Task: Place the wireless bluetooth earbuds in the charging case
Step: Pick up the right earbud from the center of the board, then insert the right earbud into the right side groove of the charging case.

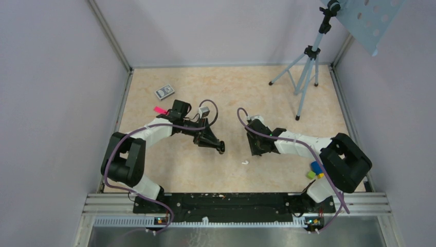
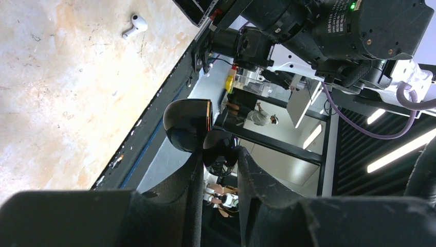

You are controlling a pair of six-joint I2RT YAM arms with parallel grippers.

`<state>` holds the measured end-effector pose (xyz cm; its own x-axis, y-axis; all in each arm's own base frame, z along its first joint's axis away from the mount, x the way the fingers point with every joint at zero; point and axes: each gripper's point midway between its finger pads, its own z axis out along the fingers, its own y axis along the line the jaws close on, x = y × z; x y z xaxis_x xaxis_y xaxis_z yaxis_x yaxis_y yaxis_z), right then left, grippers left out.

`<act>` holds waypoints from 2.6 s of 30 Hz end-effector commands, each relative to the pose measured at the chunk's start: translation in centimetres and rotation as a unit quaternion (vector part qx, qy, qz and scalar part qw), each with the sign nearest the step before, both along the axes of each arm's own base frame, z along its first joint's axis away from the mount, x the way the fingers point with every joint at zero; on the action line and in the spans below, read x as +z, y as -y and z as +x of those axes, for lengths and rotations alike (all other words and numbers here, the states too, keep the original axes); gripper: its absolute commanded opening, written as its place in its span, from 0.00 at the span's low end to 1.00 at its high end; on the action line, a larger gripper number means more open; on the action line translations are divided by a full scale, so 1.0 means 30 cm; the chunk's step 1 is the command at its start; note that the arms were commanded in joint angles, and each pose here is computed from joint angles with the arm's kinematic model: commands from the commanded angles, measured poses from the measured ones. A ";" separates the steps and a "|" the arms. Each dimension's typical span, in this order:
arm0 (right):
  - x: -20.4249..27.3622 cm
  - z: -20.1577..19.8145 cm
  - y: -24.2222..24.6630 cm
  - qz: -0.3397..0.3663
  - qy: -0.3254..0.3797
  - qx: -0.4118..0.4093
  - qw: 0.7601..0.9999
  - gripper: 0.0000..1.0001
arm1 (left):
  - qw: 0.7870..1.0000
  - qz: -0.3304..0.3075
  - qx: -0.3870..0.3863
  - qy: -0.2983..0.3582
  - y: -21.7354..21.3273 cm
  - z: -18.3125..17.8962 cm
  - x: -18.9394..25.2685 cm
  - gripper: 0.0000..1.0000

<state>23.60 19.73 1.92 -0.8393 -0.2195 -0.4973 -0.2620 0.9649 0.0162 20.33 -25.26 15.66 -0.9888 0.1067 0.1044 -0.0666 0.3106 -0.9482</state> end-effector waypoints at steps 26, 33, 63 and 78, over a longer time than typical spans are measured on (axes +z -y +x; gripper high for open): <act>0.029 0.006 -0.003 -0.005 -0.009 0.010 1.000 0.27 | 0.999 -0.019 -0.011 0.024 0.018 0.010 0.033 0.00; 0.013 0.003 0.003 -0.015 -0.015 0.011 1.000 0.29 | 0.999 -0.018 -0.012 0.025 0.020 0.006 0.031 0.00; 0.405 0.083 -0.072 0.125 0.149 -0.014 0.981 0.04 | 0.994 -0.066 -0.021 0.082 0.048 -0.001 0.062 0.00; 0.893 -0.013 -0.369 0.357 0.331 0.057 0.871 0.04 | 0.980 -0.149 -0.006 0.134 0.065 -0.007 0.208 0.00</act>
<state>22.77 29.31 24.35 -0.4075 0.1316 -0.9037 -0.5182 0.7815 0.3475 20.73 -27.13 18.30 -0.9914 0.1088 -0.0727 0.0868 0.1312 -0.9875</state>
